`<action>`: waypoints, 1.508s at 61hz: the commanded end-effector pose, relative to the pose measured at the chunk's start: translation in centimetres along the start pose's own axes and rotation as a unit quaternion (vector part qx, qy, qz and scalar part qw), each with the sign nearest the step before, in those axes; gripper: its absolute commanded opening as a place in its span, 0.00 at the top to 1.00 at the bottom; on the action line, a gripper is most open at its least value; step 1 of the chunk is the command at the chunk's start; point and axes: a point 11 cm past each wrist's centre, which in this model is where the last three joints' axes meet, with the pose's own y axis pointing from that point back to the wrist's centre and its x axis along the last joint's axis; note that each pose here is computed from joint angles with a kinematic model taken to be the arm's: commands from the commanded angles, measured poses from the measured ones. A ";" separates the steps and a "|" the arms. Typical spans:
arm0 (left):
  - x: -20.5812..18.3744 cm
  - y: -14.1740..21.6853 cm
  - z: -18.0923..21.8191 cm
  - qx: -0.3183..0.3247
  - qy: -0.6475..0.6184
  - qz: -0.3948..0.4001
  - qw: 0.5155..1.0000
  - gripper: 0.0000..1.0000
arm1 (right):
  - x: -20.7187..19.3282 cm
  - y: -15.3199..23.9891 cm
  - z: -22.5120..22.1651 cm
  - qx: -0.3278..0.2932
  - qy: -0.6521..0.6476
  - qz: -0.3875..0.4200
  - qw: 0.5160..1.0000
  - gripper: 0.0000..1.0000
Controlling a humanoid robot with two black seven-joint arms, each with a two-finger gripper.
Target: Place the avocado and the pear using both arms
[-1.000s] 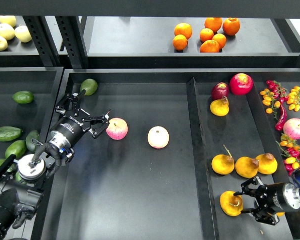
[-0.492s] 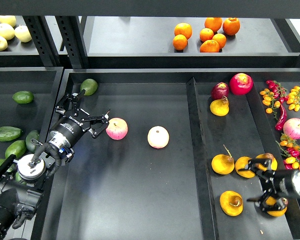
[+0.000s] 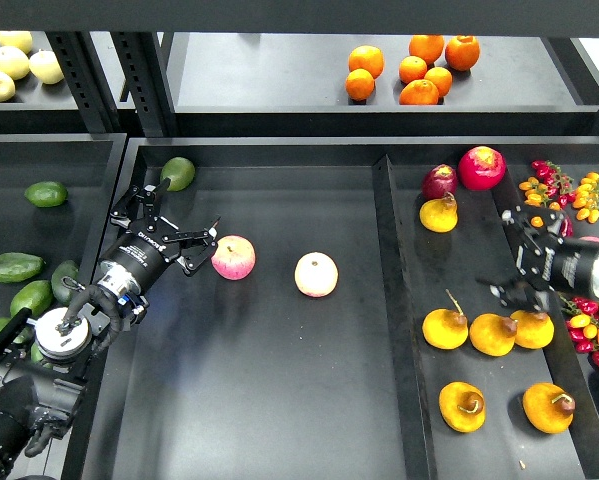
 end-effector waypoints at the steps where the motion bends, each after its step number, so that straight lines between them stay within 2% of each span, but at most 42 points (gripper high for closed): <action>1: -0.2 -0.1 0.1 -0.001 -0.001 -0.002 1.000 0.01 | -1.0 -2.6 1.1 0.034 -0.061 -0.024 0.997 0.01; 17: -0.7 -0.4 0.3 -0.003 -0.003 -0.010 1.000 0.01 | -2.4 -5.7 4.2 0.018 -0.089 -0.037 0.995 0.00; 31: -0.7 -0.4 0.3 -0.005 -0.003 -0.010 1.000 0.01 | -4.9 -8.4 4.1 0.099 -0.119 -0.061 0.986 0.00; 43: -0.8 -0.5 0.4 -0.006 -0.004 -0.011 1.000 0.01 | -6.5 -11.1 6.2 0.124 -0.162 -0.062 0.977 0.00; 65: -1.2 -0.8 0.6 -0.009 -0.001 -0.017 1.000 0.01 | -3.9 -10.2 5.1 0.172 -0.185 -0.019 0.967 0.00; 92: -1.2 -1.0 -0.1 0.005 -0.004 -0.015 1.000 0.01 | -3.8 -10.1 4.3 0.188 -0.191 -0.019 0.963 0.00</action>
